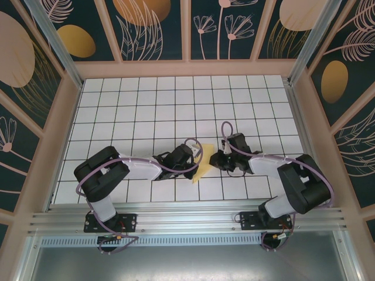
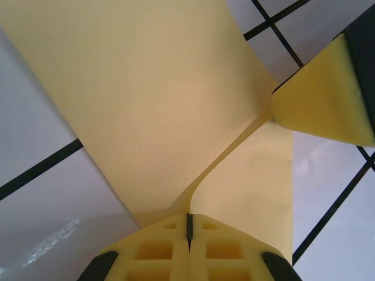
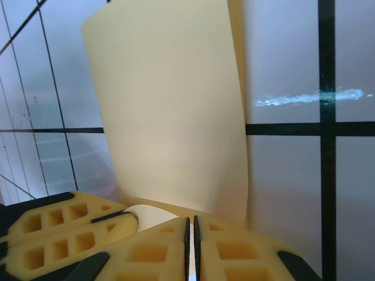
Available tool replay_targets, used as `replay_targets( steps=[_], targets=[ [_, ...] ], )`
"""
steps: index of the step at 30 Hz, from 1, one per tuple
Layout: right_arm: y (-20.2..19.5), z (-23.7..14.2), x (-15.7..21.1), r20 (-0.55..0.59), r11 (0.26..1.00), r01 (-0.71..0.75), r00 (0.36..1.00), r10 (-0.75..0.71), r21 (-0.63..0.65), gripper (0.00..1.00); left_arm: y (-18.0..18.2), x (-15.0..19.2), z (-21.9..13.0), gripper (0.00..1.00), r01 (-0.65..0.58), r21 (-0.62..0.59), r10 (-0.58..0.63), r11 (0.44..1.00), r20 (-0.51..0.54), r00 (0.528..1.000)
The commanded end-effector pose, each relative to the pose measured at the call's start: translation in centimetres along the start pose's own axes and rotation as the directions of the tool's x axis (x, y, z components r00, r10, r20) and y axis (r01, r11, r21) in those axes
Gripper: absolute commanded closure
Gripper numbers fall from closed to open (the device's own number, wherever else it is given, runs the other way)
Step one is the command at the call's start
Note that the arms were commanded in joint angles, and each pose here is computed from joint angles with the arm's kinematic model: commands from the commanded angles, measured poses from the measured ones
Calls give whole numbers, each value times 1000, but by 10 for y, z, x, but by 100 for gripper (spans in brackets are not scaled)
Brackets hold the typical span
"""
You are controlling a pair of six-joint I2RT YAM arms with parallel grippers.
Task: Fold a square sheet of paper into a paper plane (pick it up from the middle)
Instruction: Third fold the triangle at the center of the table.
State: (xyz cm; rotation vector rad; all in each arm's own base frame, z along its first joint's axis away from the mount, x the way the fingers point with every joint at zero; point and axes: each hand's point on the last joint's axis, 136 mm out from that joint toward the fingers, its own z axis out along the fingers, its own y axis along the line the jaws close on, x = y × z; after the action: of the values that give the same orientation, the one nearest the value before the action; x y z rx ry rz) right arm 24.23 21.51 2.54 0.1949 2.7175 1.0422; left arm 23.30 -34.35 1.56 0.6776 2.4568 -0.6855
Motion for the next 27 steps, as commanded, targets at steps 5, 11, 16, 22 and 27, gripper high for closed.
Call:
replay_targets(
  steps=[5, 11, 16, 22, 27],
  targets=[
    [-30, 10, 7, -15, 995, -37, 999, 39, 88, 87, 17, 25, 5, 99, -13, -59, 7, 998, -89, 996],
    [-5, -7, -8, 37, 1000, 2, 999, -3, 29, 87, 17, 26, 3, 99, -9, -60, 4, 998, -88, 996],
    [-15, -4, -7, 28, 999, -20, 999, 20, 30, 86, 17, 25, 3, 99, -8, -61, 3, 998, -85, 996],
    [-27, 4, -1, 5, 998, -38, 999, 38, 59, 86, 17, 24, 4, 99, -7, -62, 2, 998, -83, 997],
    [-4, -16, -14, 60, 1000, 2, 998, -4, 29, 86, 17, 24, 3, 99, -1, -61, -4, 998, -80, 997]
  ],
)
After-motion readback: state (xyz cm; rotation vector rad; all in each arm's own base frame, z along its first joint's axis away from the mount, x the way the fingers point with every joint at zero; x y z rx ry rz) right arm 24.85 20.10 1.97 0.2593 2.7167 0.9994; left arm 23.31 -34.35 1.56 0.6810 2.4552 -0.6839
